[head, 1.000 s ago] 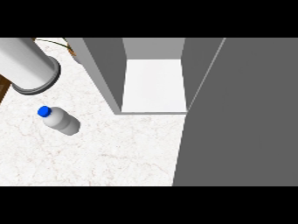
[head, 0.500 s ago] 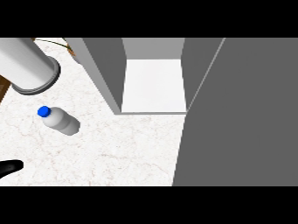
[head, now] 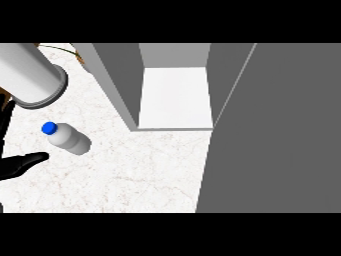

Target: Pick up the bottled water, place it into the cabinet and close the cabinet

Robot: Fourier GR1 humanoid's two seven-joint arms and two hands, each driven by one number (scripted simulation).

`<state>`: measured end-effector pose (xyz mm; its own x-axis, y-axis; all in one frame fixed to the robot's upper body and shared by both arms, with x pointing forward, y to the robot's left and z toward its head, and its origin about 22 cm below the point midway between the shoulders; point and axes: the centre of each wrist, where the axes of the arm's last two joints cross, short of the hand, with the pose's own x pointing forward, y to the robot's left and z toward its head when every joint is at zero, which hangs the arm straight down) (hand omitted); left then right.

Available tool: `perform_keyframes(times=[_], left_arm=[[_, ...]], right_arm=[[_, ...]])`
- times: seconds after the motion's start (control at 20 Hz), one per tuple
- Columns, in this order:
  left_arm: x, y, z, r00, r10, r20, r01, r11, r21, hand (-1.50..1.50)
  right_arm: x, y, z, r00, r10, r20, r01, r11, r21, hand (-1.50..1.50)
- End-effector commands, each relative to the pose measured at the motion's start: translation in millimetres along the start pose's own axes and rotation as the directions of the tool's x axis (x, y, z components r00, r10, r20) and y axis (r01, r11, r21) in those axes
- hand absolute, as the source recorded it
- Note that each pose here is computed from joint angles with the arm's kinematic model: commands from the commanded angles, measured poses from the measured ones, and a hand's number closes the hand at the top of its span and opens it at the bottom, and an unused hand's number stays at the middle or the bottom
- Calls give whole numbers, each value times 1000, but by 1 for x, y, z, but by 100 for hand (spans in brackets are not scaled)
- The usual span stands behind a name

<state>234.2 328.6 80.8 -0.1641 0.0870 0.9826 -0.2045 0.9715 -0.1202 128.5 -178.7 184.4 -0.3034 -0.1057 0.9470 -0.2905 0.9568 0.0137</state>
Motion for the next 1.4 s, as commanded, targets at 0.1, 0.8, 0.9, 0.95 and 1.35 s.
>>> perform_keyframes(times=[0.1,0.8,0.9,0.95,1.35], left_arm=[[-26,20,-14,999,-36,-35,36,999,5,-150],[-128,22,-7,996,-27,-81,30,999,36,-150],[-145,15,0,994,-31,-101,34,999,31,-150],[-147,47,-2,996,-17,-92,22,999,46,-150],[-172,60,1,993,-16,-113,22,998,56,-150]], right_arm=[[38,1,32,997,30,71,-30,1000,-10,-150],[35,-2,29,996,49,75,-50,999,5,-150],[26,-2,19,996,45,81,-44,999,-14,-150],[27,4,13,996,40,75,-40,999,-12,-150],[31,11,25,997,32,73,-32,999,7,-150]])
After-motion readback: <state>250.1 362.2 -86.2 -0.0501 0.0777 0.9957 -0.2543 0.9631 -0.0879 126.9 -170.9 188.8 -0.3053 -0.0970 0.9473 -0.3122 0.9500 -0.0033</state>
